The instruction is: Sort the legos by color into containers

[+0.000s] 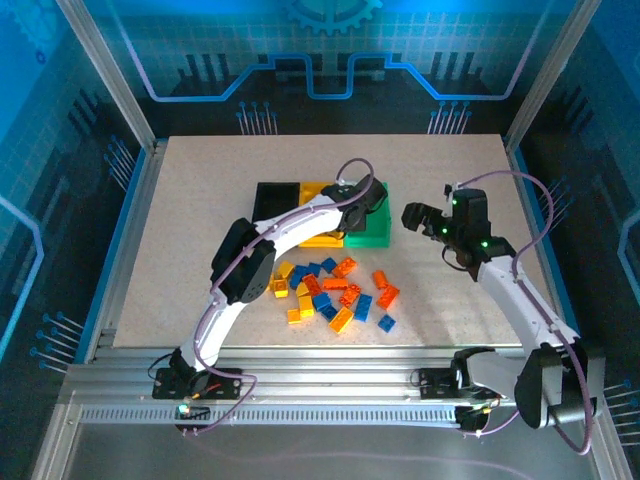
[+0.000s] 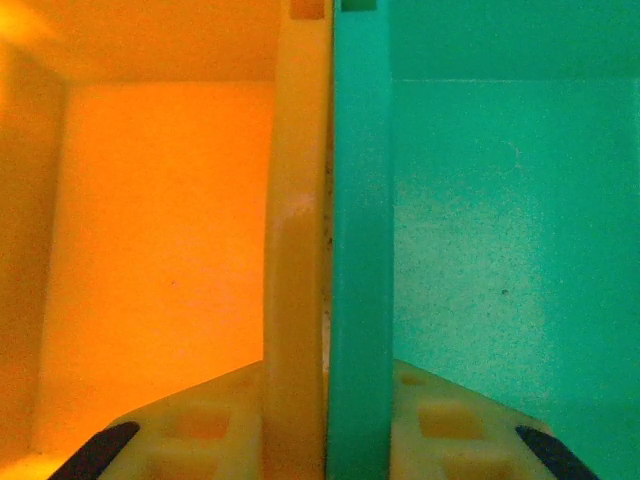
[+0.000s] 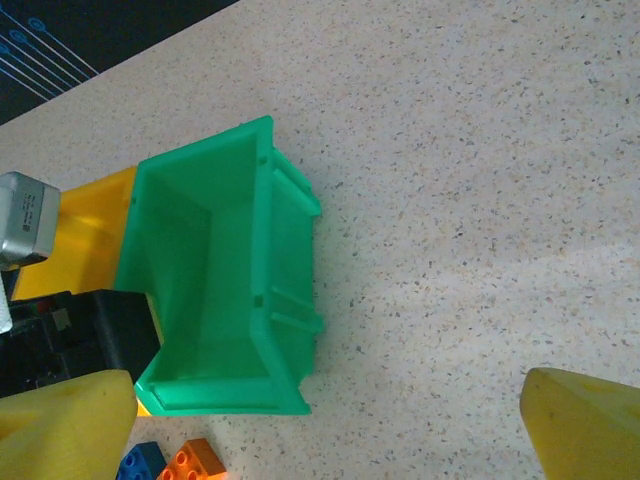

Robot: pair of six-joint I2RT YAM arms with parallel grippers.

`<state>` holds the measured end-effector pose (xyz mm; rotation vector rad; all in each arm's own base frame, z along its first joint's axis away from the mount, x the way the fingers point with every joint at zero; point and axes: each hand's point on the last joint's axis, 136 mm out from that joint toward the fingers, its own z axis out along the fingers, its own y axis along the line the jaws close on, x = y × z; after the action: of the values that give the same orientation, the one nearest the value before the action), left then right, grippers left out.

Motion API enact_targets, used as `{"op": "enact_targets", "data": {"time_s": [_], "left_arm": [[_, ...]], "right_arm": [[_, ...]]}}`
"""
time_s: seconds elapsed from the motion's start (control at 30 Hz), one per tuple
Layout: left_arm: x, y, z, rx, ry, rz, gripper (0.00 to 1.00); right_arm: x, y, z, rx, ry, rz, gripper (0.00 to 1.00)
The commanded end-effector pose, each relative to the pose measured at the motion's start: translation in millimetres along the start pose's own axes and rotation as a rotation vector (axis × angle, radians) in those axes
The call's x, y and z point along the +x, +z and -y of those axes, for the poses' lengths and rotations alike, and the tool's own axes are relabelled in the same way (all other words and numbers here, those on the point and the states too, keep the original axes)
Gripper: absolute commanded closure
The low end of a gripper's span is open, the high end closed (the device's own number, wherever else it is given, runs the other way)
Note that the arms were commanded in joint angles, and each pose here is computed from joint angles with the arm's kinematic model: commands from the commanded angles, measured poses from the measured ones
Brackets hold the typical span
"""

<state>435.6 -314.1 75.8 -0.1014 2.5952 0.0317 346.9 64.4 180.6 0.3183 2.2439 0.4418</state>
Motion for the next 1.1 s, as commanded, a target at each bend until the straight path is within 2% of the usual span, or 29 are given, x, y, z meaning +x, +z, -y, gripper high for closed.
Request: {"op": "enact_targets", "data": {"time_s": [0.0,0.07,0.13,0.27,0.4,0.53,0.63,0.73,0.93,1.0,1.07], "left_arm": [[1.5,-0.7,12.9,0.035,-0.040,0.004,0.84],[1.6,-2.7,16.4,0.047,-0.037,0.009,0.65],[0.1,-5.0,18.1,0.053,-0.032,0.017,0.52],[-8.7,-17.4,16.0,0.066,-0.036,0.051,0.35],[-24.1,-48.5,16.3,0.147,-0.061,0.115,0.24],[-26.8,-86.3,26.8,0.322,-0.065,0.129,0.19],[-23.0,-109.8,20.9,0.386,-0.073,0.136,0.19],[-18.3,-133.1,3.4,0.430,-0.088,0.177,0.17],[0.4,-165.9,-39.8,0.441,-0.093,0.225,0.09],[11.4,-168.8,-56.8,0.420,-0.099,0.226,0.06],[21.3,-174.5,-73.9,0.411,-0.115,0.237,0.04]], "right_arm": [[-0.2,-4.6,-7.8,-0.039,0.012,0.024,0.00],[0.4,-3.7,-5.6,-0.018,0.011,0.005,0.00],[-0.2,-2.8,-3.3,0.001,0.014,-0.010,0.00],[-0.1,-3.6,-5.0,-0.007,0.016,-0.013,0.00],[-1.3,-6.4,-12.8,-0.047,0.011,-0.014,0.00],[-1.1,-7.7,-33.4,-0.160,-0.004,-0.024,0.00],[-3.4,-10.6,-50.1,-0.243,-0.012,0.003,0.00],[-7.4,-7.3,-42.0,-0.239,0.078,0.080,0.00],[-2.2,-13.2,-71.1,-0.502,0.095,0.116,0.00],[11.2,-10.3,-68.8,-0.484,0.091,0.054,0.00],[31.7,-5.4,-65.1,-0.450,0.074,-0.058,0.00]]}}
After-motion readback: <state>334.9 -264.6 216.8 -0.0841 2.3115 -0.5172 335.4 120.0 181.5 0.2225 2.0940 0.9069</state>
